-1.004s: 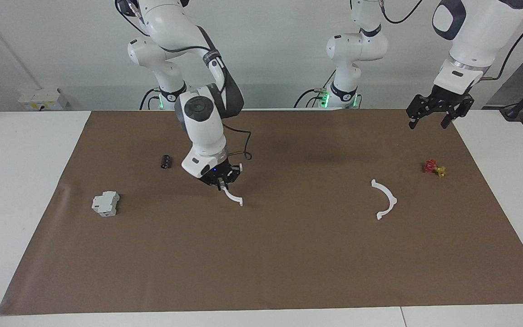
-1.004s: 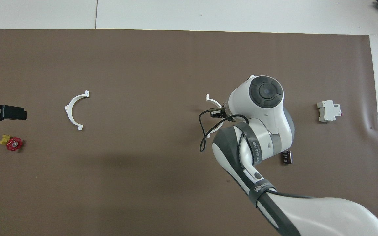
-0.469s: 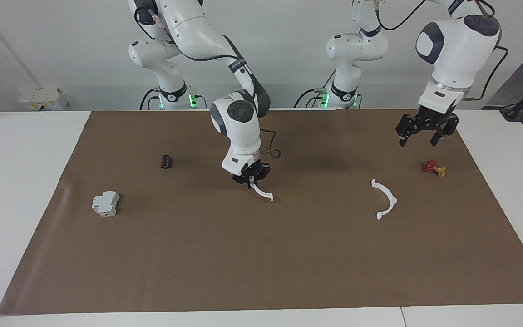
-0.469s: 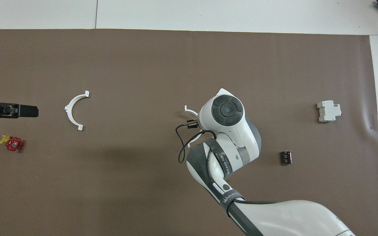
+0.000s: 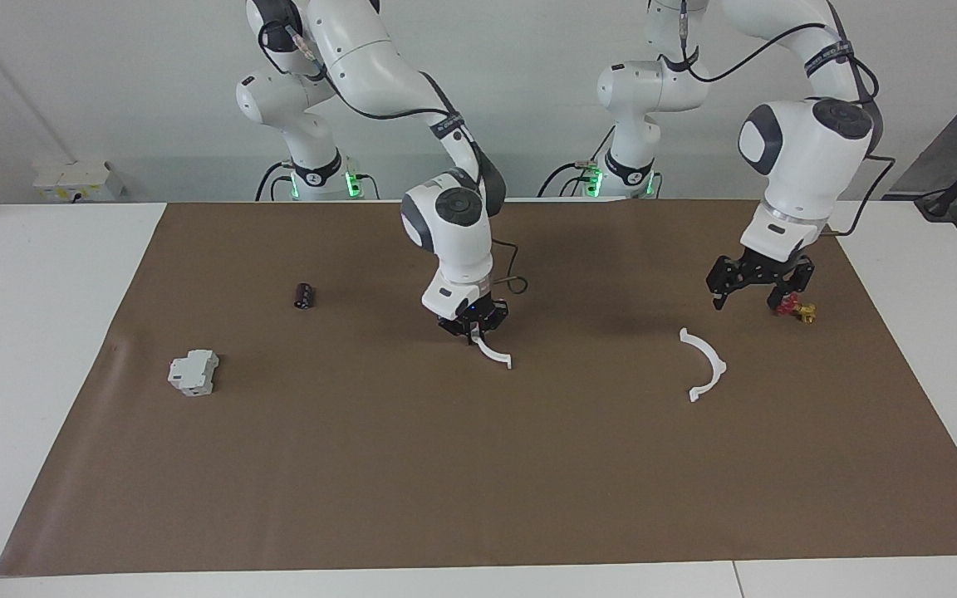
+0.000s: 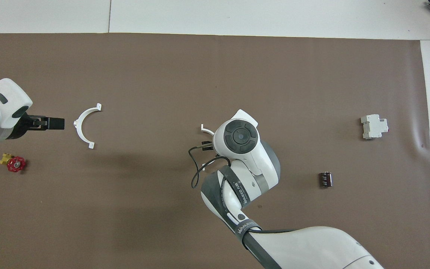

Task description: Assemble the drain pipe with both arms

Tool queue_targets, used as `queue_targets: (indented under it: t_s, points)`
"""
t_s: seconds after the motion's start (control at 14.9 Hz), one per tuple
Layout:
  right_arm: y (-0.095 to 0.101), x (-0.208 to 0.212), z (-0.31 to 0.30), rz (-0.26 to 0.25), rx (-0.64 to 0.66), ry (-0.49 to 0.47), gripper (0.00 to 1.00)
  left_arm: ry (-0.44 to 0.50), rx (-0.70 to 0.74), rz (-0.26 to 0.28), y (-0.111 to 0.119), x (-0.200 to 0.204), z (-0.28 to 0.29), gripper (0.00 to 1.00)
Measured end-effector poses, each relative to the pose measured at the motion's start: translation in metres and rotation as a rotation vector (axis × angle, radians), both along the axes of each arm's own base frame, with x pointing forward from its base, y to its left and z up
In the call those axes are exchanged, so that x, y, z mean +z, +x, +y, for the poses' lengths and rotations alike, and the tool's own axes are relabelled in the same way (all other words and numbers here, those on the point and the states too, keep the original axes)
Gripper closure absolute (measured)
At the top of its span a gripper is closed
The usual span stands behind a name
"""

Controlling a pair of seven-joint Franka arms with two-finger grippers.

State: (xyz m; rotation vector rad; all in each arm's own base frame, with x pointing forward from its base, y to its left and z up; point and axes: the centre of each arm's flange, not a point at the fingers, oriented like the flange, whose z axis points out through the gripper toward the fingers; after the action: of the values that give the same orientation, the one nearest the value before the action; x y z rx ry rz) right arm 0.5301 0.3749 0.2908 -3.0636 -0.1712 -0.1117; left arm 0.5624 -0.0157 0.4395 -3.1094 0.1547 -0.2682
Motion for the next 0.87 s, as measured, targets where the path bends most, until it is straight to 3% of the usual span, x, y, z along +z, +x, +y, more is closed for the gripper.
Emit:
queue_targets:
  t_s: [0.47, 0.54, 0.87]
  points:
    - [-0.002, -0.001, 0.003, 0.001, 0.006, -0.002, 0.79, -0.007, 0.041, -0.046, 0.006, -0.064, 0.002, 0.00]
    - [-0.002, -0.002, 0.003, 0.001, 0.007, -0.002, 0.75, -0.008, 0.047, -0.049, 0.008, -0.071, 0.002, 0.00]
    - [-0.008, 0.010, 0.015, -0.015, 0.029, 0.007, 0.23, -0.014, 0.091, -0.061, 0.019, -0.114, 0.004, 0.00]
